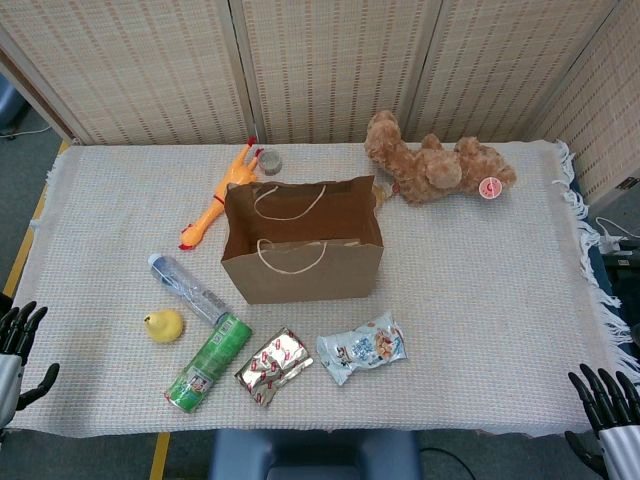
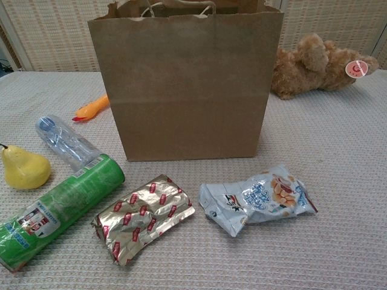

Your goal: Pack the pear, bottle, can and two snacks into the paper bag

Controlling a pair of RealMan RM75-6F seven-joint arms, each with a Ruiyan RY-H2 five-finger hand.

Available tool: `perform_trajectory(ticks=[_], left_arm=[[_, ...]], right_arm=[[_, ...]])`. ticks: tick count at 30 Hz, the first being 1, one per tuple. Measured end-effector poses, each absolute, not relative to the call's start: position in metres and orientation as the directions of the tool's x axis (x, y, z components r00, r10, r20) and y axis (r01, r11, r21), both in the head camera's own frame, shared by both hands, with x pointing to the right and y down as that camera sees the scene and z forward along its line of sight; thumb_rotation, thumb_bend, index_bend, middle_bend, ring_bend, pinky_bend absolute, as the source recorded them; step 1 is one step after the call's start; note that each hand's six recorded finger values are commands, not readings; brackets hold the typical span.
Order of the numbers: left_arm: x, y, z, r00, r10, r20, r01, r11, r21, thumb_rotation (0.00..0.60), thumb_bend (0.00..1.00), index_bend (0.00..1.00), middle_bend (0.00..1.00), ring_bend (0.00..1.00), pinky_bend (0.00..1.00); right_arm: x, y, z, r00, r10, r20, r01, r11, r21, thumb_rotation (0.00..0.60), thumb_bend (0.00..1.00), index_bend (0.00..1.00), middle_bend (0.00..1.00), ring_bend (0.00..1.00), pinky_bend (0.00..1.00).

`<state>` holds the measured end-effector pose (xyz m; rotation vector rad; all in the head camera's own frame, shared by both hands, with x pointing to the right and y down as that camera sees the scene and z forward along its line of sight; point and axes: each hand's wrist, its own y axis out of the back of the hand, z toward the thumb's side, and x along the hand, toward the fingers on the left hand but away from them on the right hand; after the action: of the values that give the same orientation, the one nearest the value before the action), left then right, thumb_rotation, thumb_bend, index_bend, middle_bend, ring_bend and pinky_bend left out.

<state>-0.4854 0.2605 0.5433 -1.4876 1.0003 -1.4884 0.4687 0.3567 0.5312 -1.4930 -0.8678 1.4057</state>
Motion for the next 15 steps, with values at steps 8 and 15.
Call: perform_trajectory(ticks=[8,15], left_arm=[[-0.483,0.264,0.545,0.01,-0.918,0.396,0.007,-0.396,-0.918,0.6,0.33,0.0,0.0,0.0,0.0],[-0.476,0.266,0.555,0.049,-0.886,0.461,0.017,-0.46,-0.888,0.6,0.33,0.0,0.0,0.0,0.02]], right_arm=[[0.469,0.357,0.531,0.114,0.921,-0.371,-0.077,-0.365,-0.928,0.6,0.13,0.0,0.0,0.0,0.0],[0.468,0.356,0.531,0.112,0.922,-0.371,-0.078,-0.365,-0.928,0.6,0.13,0.0,0.0,0.0,0.0]])
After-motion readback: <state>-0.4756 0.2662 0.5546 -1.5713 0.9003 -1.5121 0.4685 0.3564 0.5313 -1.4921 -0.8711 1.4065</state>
